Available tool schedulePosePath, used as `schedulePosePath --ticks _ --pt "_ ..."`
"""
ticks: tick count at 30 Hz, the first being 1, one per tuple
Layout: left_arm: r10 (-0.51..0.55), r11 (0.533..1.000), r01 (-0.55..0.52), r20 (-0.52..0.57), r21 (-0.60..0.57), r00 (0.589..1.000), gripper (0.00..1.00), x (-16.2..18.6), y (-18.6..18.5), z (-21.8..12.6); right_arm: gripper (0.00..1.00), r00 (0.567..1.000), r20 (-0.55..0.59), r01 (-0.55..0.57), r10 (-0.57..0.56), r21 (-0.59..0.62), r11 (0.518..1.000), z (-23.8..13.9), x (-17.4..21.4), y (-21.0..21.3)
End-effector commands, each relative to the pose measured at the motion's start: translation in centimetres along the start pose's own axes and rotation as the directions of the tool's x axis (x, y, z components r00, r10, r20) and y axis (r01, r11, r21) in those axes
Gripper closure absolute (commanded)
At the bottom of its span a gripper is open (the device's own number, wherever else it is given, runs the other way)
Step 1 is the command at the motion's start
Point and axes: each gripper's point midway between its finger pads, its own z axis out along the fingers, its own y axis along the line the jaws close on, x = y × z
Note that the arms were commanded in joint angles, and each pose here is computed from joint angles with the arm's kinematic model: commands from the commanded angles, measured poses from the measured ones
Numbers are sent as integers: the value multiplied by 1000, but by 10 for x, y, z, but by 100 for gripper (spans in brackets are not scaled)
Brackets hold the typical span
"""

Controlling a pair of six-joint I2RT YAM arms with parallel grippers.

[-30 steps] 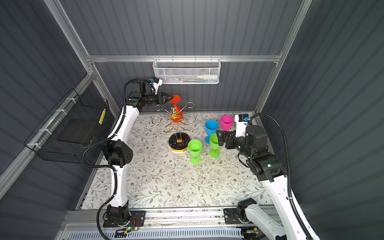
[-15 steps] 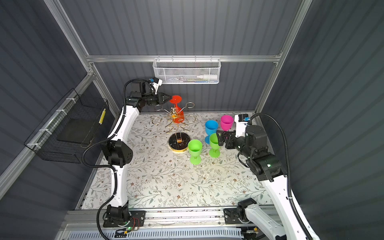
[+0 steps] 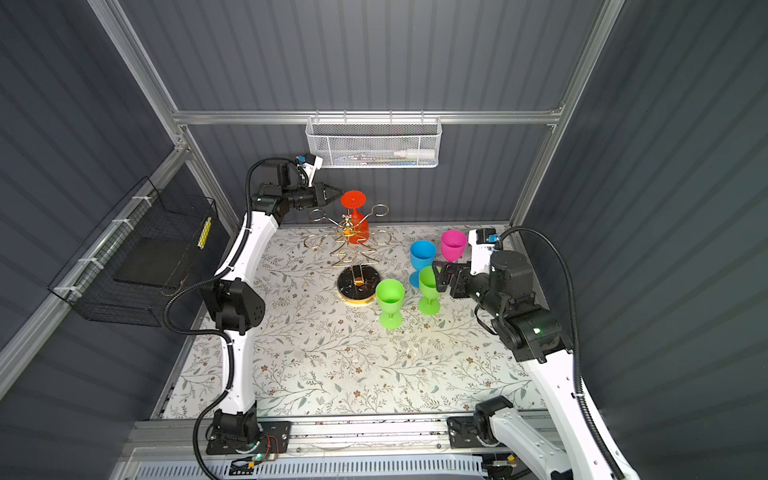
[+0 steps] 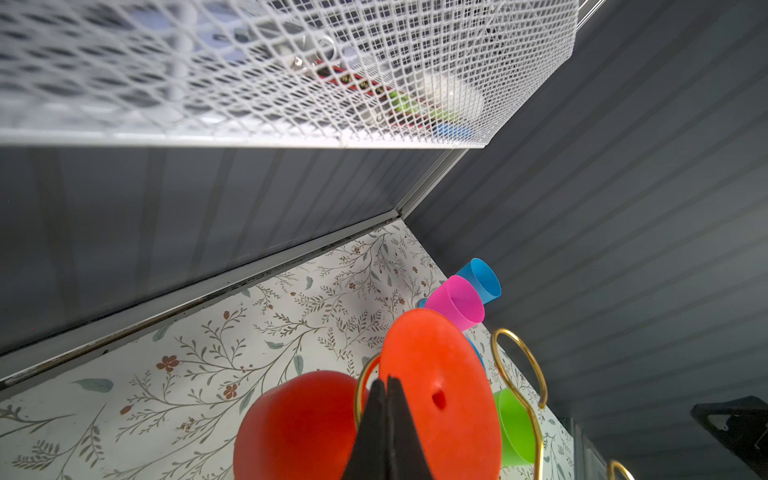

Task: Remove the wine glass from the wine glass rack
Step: 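Close the left gripper on the red glass foot and tilt it off the hook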

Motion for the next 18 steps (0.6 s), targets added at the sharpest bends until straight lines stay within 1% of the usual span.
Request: schedulePosePath --ticks 1,2,3,4,5,7,10,11,18 --pt "28 998 -30 40 47 999 100 -20 -27 -16 2 1000 16 -1 1 2 1000 0 -1 0" --pt "30 998 -32 40 48 999 98 -20 -27 -16 2 1000 16 -1 1 1 1000 -1 -1 0" --pt "30 998 -32 38 48 999 89 -19 -28 -16 2 1000 15 -1 1 1 1000 -1 -1 0" --pt "27 999 -28 35 39 999 65 -18 -26 -16 2 1000 15 -1 1 1 1000 0 -1 0" --pt "27 999 -28 31 22 999 49 -17 -22 -16 3 1000 17 0 0 1 1000 -1 -1 0" --pt "28 999 -28 24 -15 999 35 -14 -15 -16 2 1000 19 1 -1 2 1000 -2 -2 0" --pt "34 998 -33 13 -59 999 26 -10 -6 -16 2 1000 20 1 -1 2 1000 -3 -2 0" --pt "33 997 -32 10 -72 999 25 -9 -3 -15 2 1000 18 0 0 4 1000 -2 -1 -1" --pt "23 997 -24 -14 -69 1000 24 1 5 -3 2 1000 20 0 -1 8 1000 -3 -2 -1"
